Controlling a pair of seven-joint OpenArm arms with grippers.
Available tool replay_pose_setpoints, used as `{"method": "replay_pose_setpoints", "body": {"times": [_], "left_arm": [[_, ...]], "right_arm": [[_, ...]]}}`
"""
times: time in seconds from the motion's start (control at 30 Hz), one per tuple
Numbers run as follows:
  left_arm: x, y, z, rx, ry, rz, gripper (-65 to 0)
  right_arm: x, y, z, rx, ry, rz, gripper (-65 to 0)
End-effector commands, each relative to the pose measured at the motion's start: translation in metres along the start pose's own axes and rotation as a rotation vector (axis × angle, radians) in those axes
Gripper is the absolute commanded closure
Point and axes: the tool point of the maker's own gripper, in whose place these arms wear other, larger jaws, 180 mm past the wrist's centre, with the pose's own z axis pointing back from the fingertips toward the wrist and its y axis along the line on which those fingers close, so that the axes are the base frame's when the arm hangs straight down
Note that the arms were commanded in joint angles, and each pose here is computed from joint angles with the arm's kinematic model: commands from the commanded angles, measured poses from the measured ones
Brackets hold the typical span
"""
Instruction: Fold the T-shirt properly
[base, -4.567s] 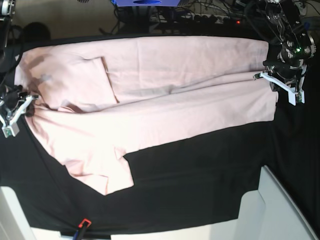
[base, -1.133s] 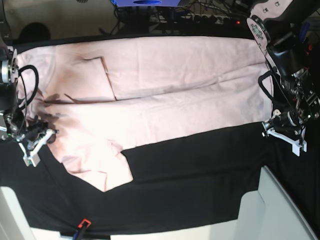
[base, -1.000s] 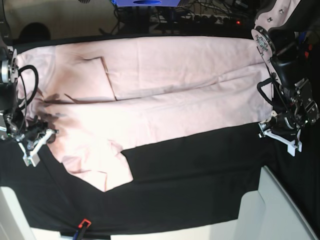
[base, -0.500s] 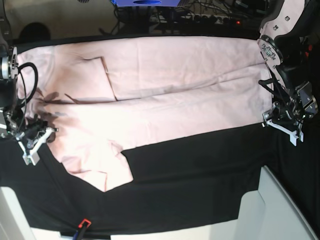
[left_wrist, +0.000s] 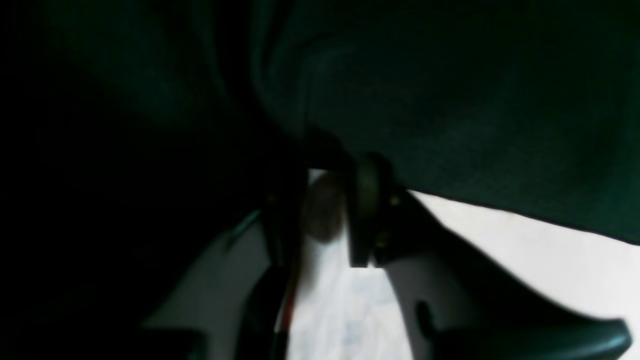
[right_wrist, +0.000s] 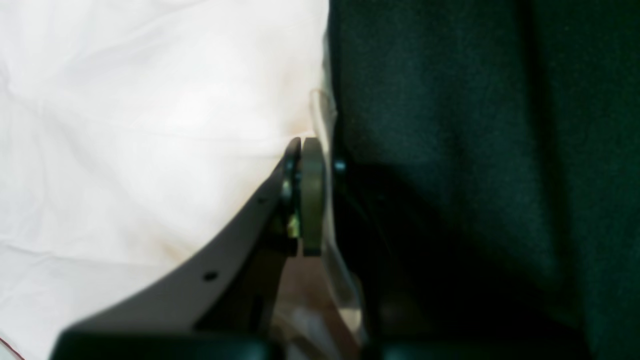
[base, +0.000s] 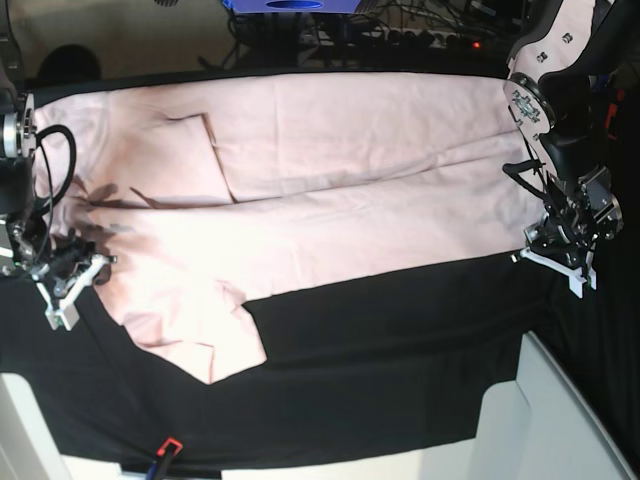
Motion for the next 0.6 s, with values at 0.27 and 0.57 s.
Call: {"method": "replay_pose_setpoints", "body": {"times": [0.27,0.57], "left_arm": [[-0.006,-0.011,0.001,-0.045,0.049,-0.032,0.0],[0.034,-0.017,0.027,-0.027,-0.029,-0.093,0.0]], "right_arm": [[0.038,-0.003,0.008,-0.004,-0.083,0.036,0.0],[0.046,-0.004,0.011,-0.008,-0.099,0.042,0.0]]}}
